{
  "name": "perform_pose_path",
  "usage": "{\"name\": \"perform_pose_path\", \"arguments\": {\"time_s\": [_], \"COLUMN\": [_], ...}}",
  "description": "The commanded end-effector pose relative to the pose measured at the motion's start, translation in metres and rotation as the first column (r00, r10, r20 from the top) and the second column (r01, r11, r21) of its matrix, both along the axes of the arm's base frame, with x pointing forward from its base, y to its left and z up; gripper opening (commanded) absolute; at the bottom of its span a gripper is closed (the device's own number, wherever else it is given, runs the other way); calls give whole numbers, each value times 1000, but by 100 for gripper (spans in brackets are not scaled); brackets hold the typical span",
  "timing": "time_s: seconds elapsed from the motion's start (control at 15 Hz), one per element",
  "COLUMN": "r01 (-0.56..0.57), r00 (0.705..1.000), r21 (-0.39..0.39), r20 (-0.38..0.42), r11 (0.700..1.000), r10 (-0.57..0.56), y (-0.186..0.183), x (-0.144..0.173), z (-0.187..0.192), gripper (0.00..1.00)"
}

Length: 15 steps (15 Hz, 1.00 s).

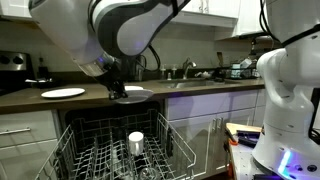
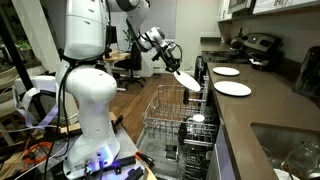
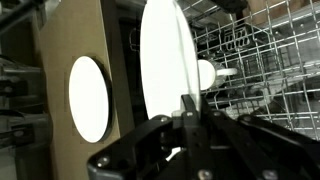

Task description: Remove the plate from the plate dryer and put it on top of the plate on right of the counter

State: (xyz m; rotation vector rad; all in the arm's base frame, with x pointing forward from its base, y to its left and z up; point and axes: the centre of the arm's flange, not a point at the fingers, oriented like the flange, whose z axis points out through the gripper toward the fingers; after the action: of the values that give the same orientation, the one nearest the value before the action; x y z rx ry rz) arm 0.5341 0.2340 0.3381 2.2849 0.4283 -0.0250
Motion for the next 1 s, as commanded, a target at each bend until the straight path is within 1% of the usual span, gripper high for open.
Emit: {"name": "perform_pose_path", "arguments": {"time_s": [0.0, 0.4, 0.67, 0.93], "r01": [24, 57, 51, 44], "r00": [1000, 997, 995, 992], "r21": [-37, -94, -124, -154], "r20": [15, 52, 89, 123], "r11": [999, 994, 991, 987], "r10": [-23, -52, -40, -25], "y": [-6, -23, -35, -56], "x": [1, 8, 16, 26], "z": [6, 20, 24, 27], "gripper": [2, 2, 2, 2]}}
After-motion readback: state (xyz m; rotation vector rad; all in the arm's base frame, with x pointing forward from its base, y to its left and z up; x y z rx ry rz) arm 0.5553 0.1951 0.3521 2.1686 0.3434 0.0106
